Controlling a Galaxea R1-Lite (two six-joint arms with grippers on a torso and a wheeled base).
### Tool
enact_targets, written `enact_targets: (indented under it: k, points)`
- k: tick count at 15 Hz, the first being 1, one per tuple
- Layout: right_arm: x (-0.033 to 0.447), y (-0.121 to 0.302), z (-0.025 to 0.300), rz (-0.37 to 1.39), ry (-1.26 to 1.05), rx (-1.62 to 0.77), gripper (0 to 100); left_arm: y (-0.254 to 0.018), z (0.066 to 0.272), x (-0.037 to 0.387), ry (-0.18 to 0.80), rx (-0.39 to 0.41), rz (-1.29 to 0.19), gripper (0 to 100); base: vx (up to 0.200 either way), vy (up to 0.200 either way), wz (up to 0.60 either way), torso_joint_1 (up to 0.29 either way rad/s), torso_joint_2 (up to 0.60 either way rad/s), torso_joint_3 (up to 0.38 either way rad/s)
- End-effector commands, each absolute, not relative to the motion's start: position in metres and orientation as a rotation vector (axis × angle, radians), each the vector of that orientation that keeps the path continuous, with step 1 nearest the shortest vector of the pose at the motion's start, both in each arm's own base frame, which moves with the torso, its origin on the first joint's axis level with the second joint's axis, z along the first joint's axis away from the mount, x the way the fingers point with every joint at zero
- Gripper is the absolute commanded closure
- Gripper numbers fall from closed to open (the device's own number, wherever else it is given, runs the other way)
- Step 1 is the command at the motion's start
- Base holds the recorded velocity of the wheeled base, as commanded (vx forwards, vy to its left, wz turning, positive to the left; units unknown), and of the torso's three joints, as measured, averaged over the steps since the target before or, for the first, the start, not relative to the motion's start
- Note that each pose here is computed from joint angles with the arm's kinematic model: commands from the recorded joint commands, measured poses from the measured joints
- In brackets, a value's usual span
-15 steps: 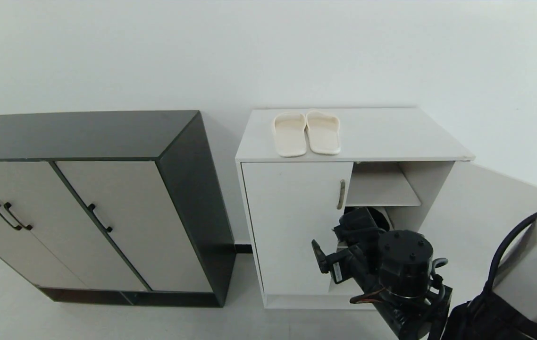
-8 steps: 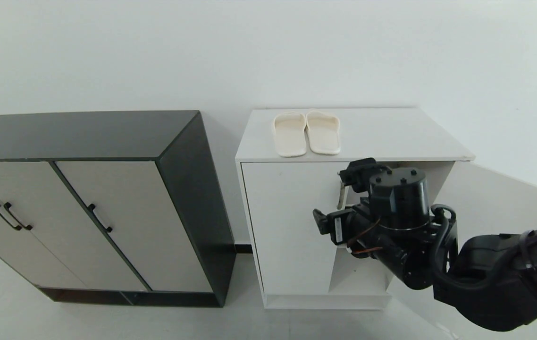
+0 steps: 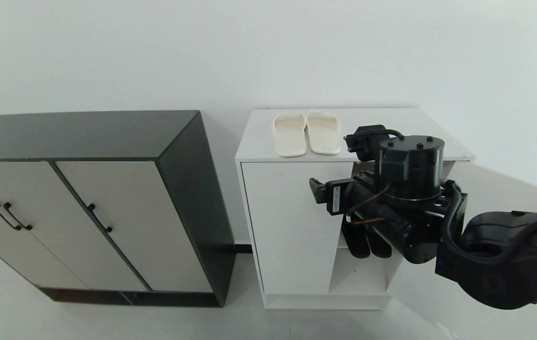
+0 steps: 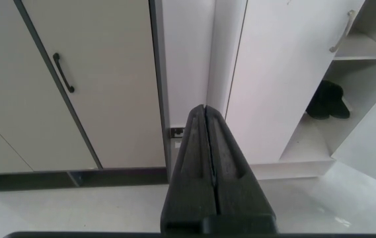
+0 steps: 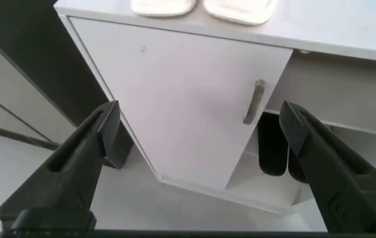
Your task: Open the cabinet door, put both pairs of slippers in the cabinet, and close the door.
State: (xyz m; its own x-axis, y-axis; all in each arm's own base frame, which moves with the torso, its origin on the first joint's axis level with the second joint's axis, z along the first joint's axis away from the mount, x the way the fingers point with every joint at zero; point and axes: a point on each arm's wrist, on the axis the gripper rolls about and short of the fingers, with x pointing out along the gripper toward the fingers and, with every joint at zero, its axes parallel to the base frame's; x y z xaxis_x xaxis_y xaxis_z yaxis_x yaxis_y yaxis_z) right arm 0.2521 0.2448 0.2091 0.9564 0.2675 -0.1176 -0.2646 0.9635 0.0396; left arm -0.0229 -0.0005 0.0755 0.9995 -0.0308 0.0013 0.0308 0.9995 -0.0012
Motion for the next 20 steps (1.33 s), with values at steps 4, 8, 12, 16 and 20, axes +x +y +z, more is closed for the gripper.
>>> enact_targets:
  k: [4,8,12,16,20]
  points:
    - [0.260,0.259,0.206,0.283,0.120,0.003,0,-0.001,0.075,-0.023,0.000,-0.002,-0.031,100,0.200,0.000,0.00,0.001,0.00,0.000]
    - [0.280,0.275,0.224,0.273,0.125,0.008,0,-0.001,0.075,-0.023,0.000,-0.002,-0.031,100,0.200,0.000,0.00,0.006,0.00,0.002]
    - [0.293,0.287,0.224,0.264,0.169,0.019,0,-0.001,0.075,-0.023,0.000,-0.002,-0.031,100,0.200,0.000,0.00,0.004,0.00,0.004]
    - [0.306,0.296,0.202,0.252,0.207,0.020,0,-0.001,0.075,-0.023,0.000,0.000,-0.031,100,0.050,0.000,0.00,0.001,0.00,0.002]
    - [0.325,0.301,0.210,0.234,0.163,0.053,0,-0.001,0.075,-0.023,0.000,0.002,-0.029,100,0.000,0.000,0.00,0.000,0.00,0.000]
